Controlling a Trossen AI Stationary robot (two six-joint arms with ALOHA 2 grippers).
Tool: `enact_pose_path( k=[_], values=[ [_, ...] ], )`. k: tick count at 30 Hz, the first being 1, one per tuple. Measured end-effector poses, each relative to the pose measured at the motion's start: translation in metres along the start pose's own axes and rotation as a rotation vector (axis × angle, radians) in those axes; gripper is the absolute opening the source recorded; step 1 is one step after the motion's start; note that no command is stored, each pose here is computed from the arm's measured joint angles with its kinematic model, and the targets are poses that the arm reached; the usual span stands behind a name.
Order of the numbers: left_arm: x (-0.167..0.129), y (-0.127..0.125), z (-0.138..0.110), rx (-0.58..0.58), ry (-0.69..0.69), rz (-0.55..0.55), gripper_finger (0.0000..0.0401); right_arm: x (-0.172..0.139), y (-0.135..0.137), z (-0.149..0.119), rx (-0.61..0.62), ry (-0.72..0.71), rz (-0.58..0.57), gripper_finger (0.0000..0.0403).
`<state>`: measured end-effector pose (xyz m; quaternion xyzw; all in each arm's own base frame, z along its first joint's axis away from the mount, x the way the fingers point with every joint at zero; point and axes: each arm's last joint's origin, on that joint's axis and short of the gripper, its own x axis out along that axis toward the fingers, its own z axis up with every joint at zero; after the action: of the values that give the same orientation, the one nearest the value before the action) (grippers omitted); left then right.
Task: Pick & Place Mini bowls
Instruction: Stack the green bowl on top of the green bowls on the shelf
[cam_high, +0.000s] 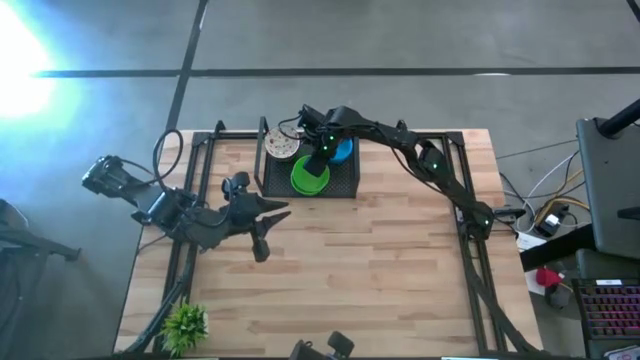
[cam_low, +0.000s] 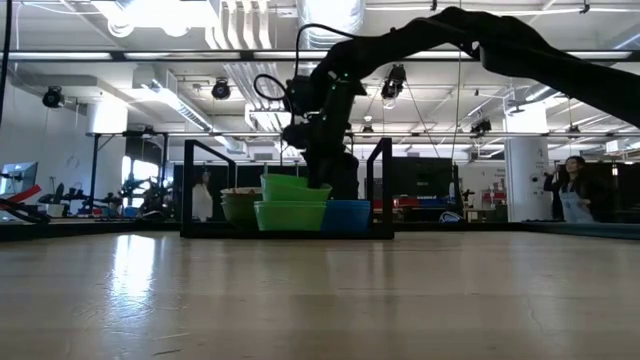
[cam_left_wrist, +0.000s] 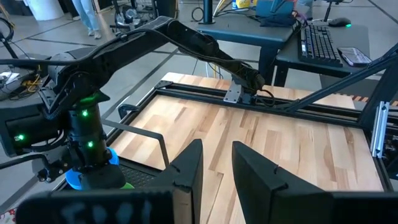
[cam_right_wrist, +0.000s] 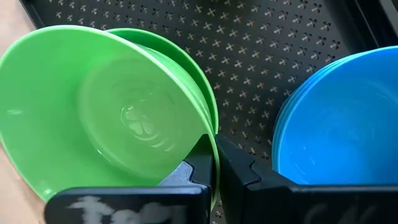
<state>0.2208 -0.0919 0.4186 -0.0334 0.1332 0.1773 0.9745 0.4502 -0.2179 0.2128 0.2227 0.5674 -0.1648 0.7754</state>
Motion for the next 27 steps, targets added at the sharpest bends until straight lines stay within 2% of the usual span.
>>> enact_pose_path(
  k=[19,22,27],
  values=[
    [0.0000,0.0000,0.0000,0.001,0.000,0.000,0.0080,-0.0004,0.0013,0.0010,-0.005,-0.012,0.002,0.0009],
    [0.0000,0.0000,0.0000,0.002,0.000,0.000,0.0080,-0.0003,0.0022,0.0009,-0.008,-0.012,0.002,0.0022],
    [0.0001,-0.0001,-0.0001,0.000,0.000,0.000,0.0080,-0.0002,0.0063,0.0008,-0.016,-0.017,0.005,0.0068]
  ],
)
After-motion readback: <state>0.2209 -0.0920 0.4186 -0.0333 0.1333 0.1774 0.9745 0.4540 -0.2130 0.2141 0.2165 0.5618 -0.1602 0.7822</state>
